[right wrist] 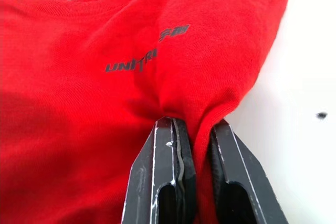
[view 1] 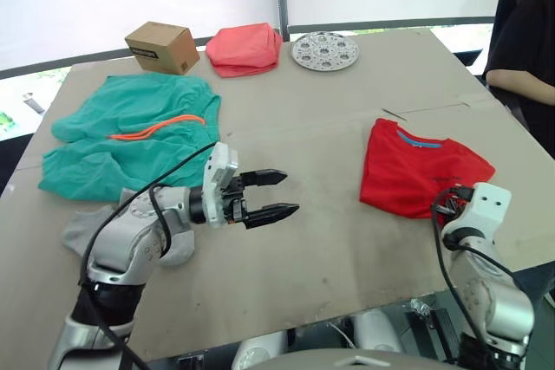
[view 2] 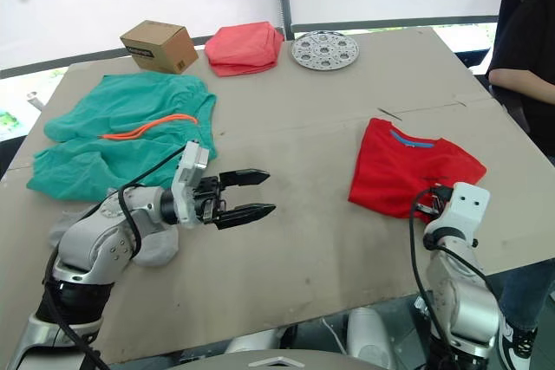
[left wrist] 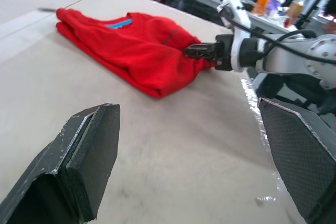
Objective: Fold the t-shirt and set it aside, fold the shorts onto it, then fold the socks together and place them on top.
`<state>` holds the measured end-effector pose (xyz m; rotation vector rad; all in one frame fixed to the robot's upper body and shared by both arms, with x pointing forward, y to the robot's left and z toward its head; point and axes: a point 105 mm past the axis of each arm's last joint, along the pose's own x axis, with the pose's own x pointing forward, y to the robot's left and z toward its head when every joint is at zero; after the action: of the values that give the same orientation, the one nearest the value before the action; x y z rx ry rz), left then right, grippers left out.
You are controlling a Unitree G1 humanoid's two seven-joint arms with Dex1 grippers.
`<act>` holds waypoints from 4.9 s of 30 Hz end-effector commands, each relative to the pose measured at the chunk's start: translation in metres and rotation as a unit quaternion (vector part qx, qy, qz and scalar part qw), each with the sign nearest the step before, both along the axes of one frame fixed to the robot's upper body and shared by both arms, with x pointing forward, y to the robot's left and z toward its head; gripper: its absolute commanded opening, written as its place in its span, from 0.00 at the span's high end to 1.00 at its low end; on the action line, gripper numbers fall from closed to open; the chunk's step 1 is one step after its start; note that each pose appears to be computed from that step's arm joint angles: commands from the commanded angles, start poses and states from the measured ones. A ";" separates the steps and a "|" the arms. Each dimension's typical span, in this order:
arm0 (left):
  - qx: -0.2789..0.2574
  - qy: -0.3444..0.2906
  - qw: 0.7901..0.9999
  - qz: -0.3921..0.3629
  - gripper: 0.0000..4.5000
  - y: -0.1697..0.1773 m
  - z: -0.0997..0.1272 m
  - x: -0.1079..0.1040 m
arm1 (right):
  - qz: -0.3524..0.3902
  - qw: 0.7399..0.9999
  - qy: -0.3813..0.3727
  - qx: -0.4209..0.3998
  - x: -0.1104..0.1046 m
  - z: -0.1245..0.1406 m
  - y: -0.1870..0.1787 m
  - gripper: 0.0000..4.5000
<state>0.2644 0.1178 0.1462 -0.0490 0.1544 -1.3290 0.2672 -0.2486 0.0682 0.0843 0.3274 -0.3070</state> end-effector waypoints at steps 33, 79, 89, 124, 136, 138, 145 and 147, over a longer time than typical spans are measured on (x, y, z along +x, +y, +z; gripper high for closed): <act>-0.034 -0.008 0.999 -0.002 0.00 -0.021 -0.007 0.006 | 0.136 0.991 -0.009 0.015 -0.018 0.049 0.041 0.00; -0.033 -0.020 0.999 0.031 0.00 -0.018 -0.009 0.001 | 0.438 0.874 0.138 -0.161 0.030 0.057 -0.006 0.45; -0.034 -0.018 0.999 0.019 0.00 -0.022 -0.011 0.006 | 0.320 0.938 0.063 -0.115 -0.023 0.067 -0.003 0.14; 0.091 -0.107 0.884 0.446 0.00 0.109 -0.005 0.091 | 0.616 0.764 -0.188 -0.048 -0.007 0.111 0.189 0.00; 0.249 -0.070 0.843 0.472 0.12 0.136 -0.054 0.114 | 0.613 0.761 -0.197 -0.078 0.009 0.113 0.200 0.00; 0.246 -0.072 0.858 0.446 0.26 0.127 -0.055 0.118 | 0.604 0.768 -0.196 -0.088 0.010 0.111 0.195 0.00; 0.167 -0.114 0.917 0.344 0.98 0.068 -0.020 0.149 | 0.550 0.801 -0.210 -0.107 0.025 0.118 0.181 0.00; 0.156 -0.112 0.934 0.300 0.99 0.044 -0.016 0.153 | 0.548 0.803 -0.206 -0.114 0.026 0.117 0.179 0.00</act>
<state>0.4164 0.1778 0.1194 0.2914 0.1815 -0.6015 0.2923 -0.0643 0.1716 -0.2591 -0.0761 0.8592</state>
